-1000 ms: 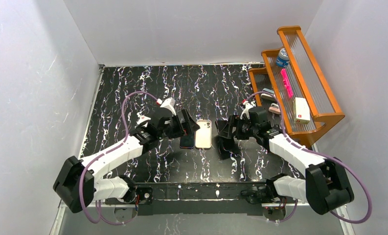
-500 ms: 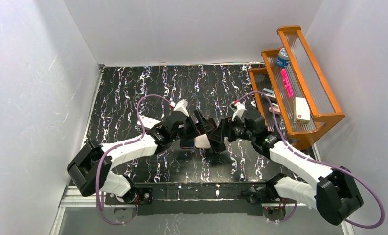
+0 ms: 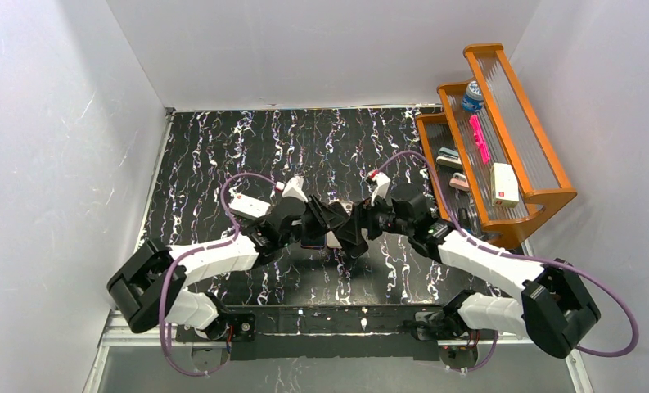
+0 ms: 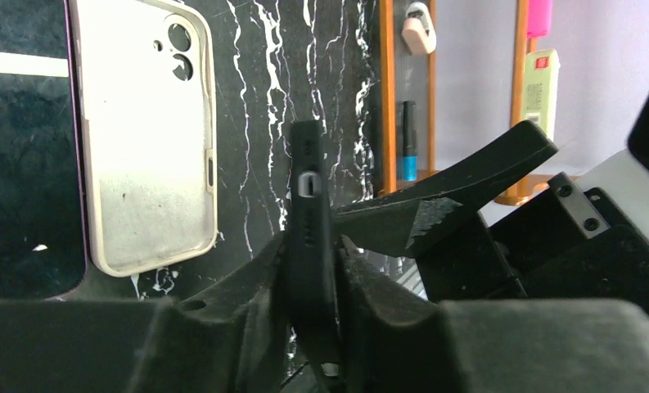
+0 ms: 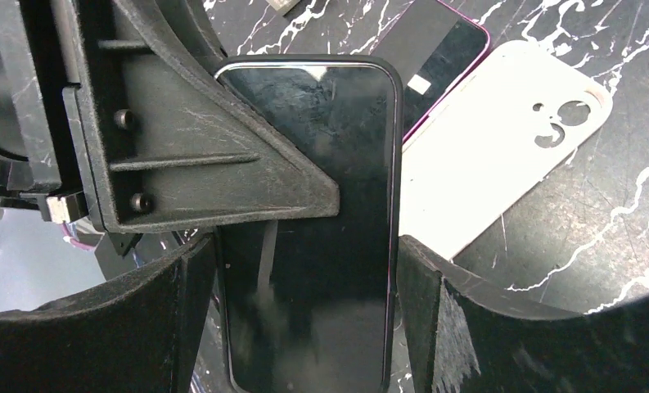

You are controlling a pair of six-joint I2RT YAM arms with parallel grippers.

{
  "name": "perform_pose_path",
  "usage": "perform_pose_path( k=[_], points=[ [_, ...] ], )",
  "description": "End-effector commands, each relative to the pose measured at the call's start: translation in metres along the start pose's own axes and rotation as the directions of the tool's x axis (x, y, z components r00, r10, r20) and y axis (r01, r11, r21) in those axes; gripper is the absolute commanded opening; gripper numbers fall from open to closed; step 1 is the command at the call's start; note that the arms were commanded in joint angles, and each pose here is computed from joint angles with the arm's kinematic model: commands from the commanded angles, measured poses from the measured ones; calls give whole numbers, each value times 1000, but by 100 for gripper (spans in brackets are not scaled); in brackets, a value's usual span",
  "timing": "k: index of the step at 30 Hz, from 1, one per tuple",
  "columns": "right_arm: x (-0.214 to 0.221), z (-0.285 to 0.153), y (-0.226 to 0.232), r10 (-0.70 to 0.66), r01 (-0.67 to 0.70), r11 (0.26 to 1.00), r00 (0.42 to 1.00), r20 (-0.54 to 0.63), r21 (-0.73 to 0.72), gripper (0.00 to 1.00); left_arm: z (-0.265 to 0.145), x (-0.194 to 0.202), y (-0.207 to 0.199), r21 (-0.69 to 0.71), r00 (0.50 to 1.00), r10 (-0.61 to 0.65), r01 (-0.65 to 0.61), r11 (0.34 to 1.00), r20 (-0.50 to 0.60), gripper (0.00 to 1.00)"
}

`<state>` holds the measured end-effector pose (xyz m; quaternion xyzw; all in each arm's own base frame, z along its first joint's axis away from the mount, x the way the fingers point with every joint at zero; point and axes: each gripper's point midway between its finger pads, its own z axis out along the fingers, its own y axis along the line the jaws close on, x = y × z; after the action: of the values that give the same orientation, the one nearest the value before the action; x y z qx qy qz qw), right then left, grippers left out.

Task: Take the phone out of the phone case
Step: Pick up the phone at the center of the board, then remove the phone case from the phone.

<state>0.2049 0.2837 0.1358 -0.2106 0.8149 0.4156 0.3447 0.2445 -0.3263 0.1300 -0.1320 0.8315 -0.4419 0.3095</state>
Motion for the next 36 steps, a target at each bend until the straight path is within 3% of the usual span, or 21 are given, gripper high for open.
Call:
perform_pose_path(
  k=[1, 4, 5, 12, 15, 24, 30, 36],
  points=[
    [-65, 1, 34, -101, 118, 989, 978, 185, -85, 1, -15, -14, -10, 56, 995, -65, 60, 997, 81, 16],
    [-70, 1, 38, -97, 118, 988, 976, 193, -98, 1, -28, -29, -12, 84, 983, -94, 82, 993, 157, 0],
    [-72, 1, 40, -92, 113, 988, 976, 197, -102, 8, -34, -35, -12, 94, 977, -106, 90, 991, 185, 0],
    [-78, -9, 45, -8, 37, 993, 969, 246, -116, 76, -61, -64, -6, 164, 930, -198, 153, 975, 309, 0],
    [-76, -15, 45, 35, -4, 993, 965, 258, -118, 98, -66, -73, -4, 194, 913, -239, 182, 964, 330, 0],
    [-61, -19, 48, 223, -178, 965, 942, 249, -192, 99, -79, -106, -11, 324, 855, -399, 294, 899, 332, 0],
    [-51, -17, 58, 365, -290, 905, 905, 219, -311, 99, -88, -118, -25, 399, 825, -457, 317, 860, 331, 0],
    [-54, -18, 78, 428, -310, 844, 881, 200, -438, 90, -95, -120, -41, 458, 822, -491, 332, 825, 288, 0]
  ],
)
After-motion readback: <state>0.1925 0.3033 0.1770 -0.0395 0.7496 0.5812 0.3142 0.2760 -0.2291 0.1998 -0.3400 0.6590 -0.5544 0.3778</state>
